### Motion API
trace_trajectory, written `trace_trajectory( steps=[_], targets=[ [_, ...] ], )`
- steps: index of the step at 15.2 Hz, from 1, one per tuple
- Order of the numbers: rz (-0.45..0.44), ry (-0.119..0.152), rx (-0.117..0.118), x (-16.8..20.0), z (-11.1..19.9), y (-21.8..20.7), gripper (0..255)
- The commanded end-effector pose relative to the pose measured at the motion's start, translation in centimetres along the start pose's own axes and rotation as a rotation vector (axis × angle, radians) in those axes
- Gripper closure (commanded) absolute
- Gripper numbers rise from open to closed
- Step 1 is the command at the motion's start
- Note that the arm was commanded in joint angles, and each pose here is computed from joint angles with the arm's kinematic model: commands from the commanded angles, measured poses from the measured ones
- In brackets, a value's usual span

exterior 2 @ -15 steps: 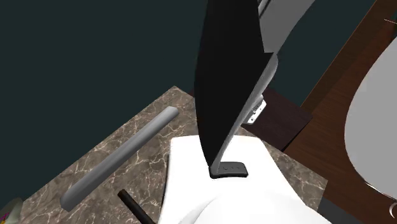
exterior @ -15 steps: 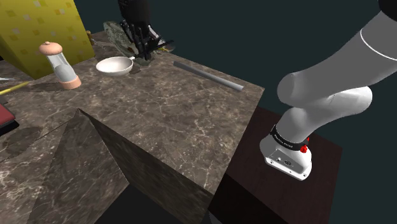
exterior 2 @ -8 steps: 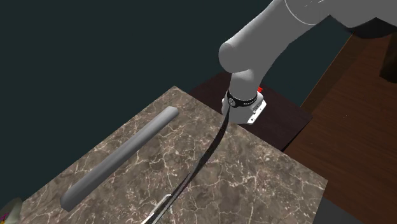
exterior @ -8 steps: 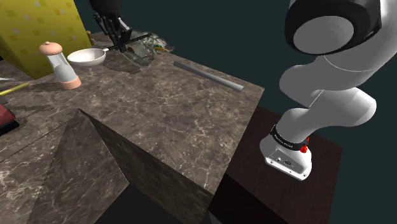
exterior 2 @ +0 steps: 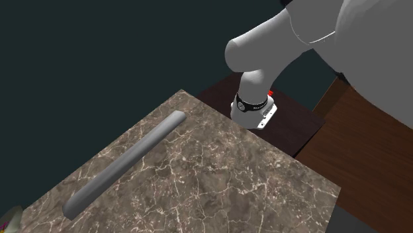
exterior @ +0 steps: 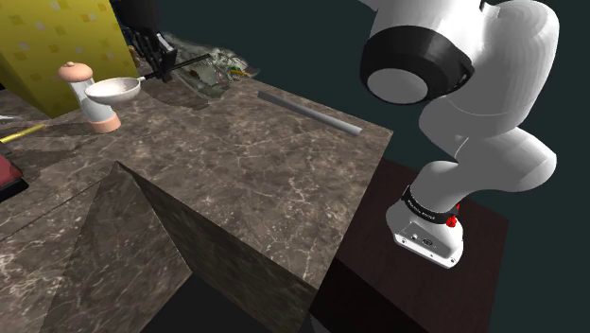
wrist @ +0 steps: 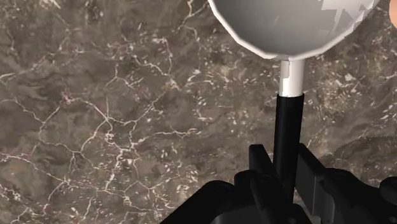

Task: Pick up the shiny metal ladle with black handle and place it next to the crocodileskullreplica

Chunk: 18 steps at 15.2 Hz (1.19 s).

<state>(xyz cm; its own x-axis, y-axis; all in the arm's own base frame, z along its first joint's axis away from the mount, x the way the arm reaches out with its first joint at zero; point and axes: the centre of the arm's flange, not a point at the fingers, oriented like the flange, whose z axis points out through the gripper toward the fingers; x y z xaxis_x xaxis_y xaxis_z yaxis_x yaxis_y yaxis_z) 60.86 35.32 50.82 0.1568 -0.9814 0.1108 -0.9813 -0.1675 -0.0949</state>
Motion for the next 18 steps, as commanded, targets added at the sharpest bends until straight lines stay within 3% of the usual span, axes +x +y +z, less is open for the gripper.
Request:
trace_trajectory(
  steps=[1,18],
  targets=[
    [0.0,0.0,0.0,-0.1,1.0,0.0,255],
    [0.0,0.0,0.0,-1.1,9.9,0.9,255]
  ],
)
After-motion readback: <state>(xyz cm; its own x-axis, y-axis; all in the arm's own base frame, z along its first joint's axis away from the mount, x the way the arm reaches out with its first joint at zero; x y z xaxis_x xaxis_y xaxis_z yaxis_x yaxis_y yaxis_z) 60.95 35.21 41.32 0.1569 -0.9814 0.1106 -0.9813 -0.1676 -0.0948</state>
